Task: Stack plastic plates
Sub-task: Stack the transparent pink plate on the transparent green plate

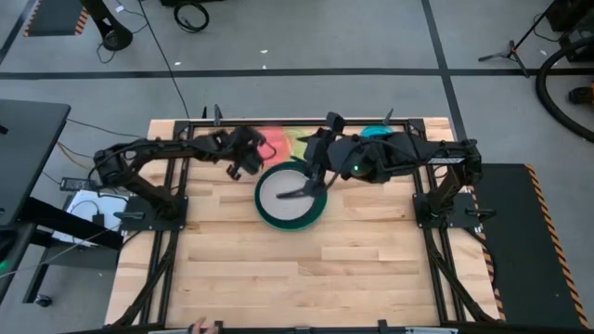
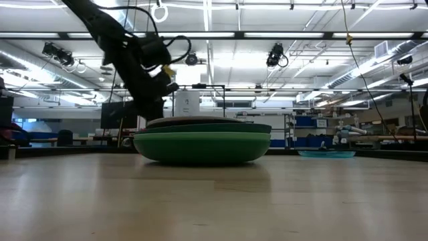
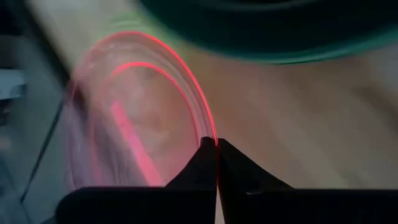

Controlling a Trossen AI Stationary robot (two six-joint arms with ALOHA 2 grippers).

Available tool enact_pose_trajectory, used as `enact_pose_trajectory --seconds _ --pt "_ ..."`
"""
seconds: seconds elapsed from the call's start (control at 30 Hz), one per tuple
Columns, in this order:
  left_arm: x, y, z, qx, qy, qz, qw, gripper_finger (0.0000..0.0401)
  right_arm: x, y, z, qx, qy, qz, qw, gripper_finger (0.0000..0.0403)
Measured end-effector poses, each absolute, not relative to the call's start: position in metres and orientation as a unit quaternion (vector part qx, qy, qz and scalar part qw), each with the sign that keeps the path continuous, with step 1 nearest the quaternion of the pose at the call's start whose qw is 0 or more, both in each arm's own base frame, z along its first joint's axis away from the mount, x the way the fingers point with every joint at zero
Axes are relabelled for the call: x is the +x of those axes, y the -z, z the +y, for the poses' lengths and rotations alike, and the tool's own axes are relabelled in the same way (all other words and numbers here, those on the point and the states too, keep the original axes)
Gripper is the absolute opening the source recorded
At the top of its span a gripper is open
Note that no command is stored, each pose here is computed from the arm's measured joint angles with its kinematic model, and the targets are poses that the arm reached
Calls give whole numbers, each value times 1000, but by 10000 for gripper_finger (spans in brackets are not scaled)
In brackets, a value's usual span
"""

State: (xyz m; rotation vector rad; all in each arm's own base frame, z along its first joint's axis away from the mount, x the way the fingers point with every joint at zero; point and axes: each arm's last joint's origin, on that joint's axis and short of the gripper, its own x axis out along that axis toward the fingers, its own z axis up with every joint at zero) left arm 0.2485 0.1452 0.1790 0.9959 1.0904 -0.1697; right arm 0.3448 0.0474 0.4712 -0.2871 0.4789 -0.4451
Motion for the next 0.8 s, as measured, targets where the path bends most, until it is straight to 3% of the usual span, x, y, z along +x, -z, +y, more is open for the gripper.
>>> enact_pose_trajectory --seconds 0.27,0.43,0.6,0.8 --pt "277 -214 191 428 66 407 804 3 352 -476 11 -117 231 215 942 201" --pt "300 -196 201 413 95 428 798 3 355 -468 -26 -66 213 234 946 201" --pt "308 -185 202 406 104 448 790 4 343 -451 -62 -40 276 311 908 202" --pt "306 -183 201 406 116 454 784 6 319 -421 -93 7 294 454 841 223"
